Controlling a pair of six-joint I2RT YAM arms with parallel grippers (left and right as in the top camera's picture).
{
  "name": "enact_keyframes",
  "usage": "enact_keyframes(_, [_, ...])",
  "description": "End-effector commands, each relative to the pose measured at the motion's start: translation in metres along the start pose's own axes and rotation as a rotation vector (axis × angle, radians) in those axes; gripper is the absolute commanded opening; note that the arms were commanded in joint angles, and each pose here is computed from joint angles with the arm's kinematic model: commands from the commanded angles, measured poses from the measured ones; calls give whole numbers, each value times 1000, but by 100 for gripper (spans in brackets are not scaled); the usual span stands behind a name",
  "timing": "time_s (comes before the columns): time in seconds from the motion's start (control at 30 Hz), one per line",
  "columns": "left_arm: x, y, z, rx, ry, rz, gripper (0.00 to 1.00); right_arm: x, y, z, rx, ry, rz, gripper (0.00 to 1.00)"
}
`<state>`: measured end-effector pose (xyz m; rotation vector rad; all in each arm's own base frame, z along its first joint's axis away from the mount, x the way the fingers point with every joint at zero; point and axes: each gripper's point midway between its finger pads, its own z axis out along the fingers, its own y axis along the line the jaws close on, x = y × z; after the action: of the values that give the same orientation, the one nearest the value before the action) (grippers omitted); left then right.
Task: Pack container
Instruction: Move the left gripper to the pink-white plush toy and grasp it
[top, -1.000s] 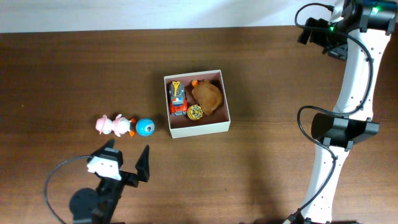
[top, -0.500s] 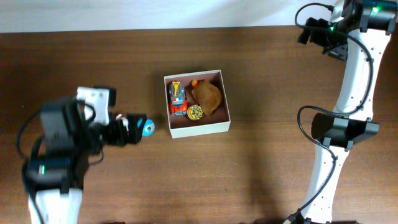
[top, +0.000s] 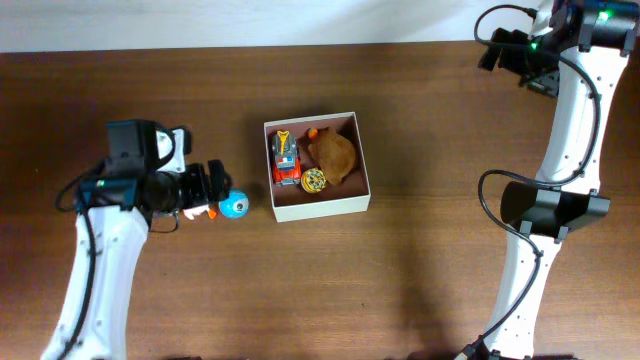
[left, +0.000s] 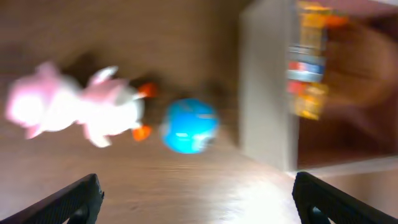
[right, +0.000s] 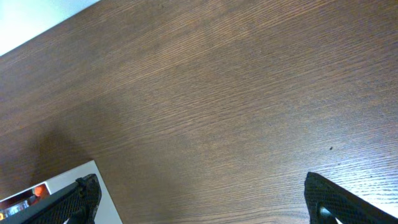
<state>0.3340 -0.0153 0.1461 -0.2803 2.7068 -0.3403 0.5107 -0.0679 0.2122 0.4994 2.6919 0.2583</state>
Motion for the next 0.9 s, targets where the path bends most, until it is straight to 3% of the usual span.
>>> enact_keyframes(0.0, [-7,35,19,-188,4,-108,99,0,6,-17,-13,-24,-3,99])
enact_keyframes(0.17, [-15,46,51,-219,20,-110,98,0,6,-17,-13,-24,-3,99])
enact_keyframes(0.33, [-22,53,75,-237,19,-110,89,0,6,-17,-13,-24,-3,99])
enact_keyframes(0.37, [-22,54,78,-241,21,-110,83,0,6,-17,-13,-24,-3,99])
enact_keyframes(0.53, [-15,63,87,-281,56,-112,70,0,6,-17,-12,-24,-3,99])
enact_keyframes(0.7, [-6,67,89,-296,92,-115,47,0,6,-17,-13,-24,-3,99])
enact_keyframes(0.87, [3,68,87,-306,132,-119,40,0,6,-17,-13,-24,-3,99])
